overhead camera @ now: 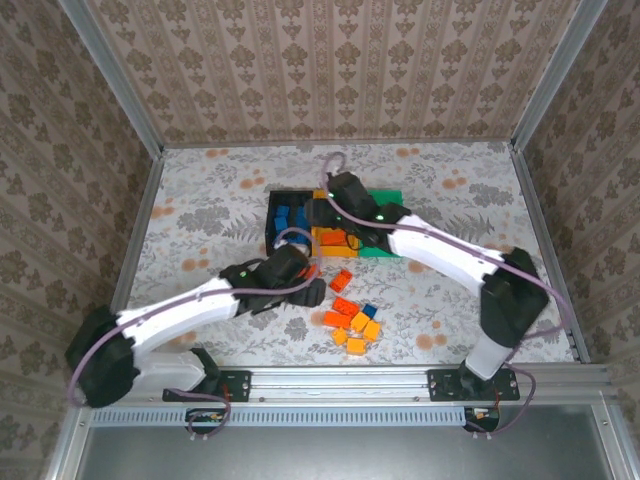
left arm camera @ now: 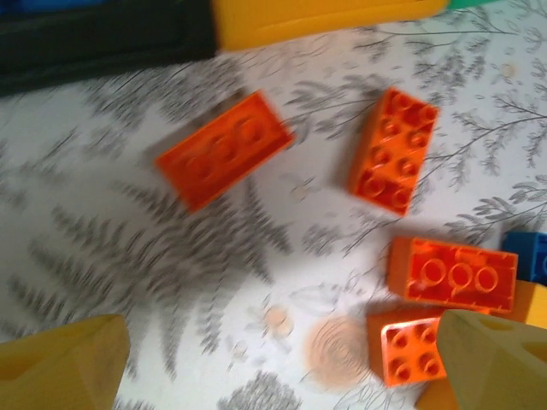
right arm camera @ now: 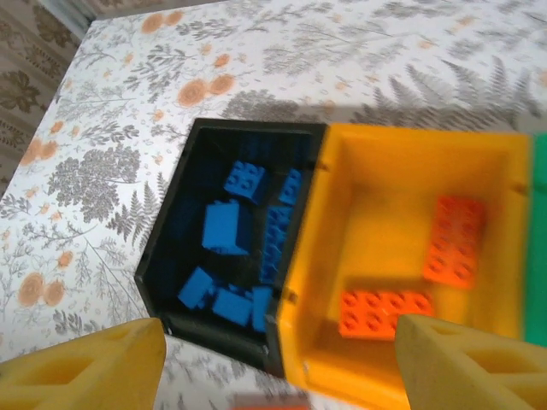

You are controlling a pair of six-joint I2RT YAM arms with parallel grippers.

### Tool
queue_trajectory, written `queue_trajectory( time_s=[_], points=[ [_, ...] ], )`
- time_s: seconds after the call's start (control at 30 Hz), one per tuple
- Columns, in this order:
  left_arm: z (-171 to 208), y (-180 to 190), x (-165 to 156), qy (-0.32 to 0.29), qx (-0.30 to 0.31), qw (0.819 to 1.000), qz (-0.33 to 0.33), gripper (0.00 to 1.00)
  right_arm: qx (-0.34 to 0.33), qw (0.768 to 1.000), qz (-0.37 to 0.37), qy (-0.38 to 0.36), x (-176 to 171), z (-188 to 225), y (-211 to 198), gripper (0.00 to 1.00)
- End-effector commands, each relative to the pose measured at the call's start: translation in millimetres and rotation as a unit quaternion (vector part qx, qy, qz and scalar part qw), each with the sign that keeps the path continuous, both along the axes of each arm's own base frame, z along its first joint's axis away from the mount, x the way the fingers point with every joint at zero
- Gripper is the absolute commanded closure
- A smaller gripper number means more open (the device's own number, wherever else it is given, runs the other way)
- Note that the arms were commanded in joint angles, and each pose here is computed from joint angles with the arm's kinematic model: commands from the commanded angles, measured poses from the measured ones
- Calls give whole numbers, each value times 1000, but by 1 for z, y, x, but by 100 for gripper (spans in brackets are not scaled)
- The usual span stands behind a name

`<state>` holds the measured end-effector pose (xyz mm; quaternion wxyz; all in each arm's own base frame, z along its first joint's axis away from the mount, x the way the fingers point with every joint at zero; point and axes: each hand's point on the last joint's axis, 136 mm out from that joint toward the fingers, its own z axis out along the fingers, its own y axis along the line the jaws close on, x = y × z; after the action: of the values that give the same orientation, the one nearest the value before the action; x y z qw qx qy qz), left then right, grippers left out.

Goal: Sort the legos into containers by color

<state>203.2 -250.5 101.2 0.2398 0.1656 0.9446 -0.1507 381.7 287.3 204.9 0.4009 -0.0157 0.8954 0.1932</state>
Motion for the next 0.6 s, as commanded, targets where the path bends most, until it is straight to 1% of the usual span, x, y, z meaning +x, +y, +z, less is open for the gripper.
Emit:
queue_trajectory(
  time_s=[0.0,0.07,0.1,0.2,0.27,0.4,0.57],
  points=[
    [1,-31,12,-10,28,997,-69,10,15,998,-53,13,-19,-14,-43,27],
    [-5,-42,19,-2,49,996,-81,14,13,997,-68,19,-35,-23,-65,27],
    [-10,-46,22,0,65,994,-86,15,21,997,-75,10,-44,-16,-77,27],
    [-25,-55,26,0,110,988,-106,18,21,995,-96,6,-66,-18,-107,26],
    [-32,-62,28,1,130,985,-116,21,24,994,-107,2,-78,-19,-123,26],
    [-45,-74,33,10,145,981,-125,25,30,992,-126,-9,-94,-13,-148,25],
    [-61,-81,37,22,167,977,-131,30,37,989,-140,-25,-107,-3,-166,24]
  ],
)
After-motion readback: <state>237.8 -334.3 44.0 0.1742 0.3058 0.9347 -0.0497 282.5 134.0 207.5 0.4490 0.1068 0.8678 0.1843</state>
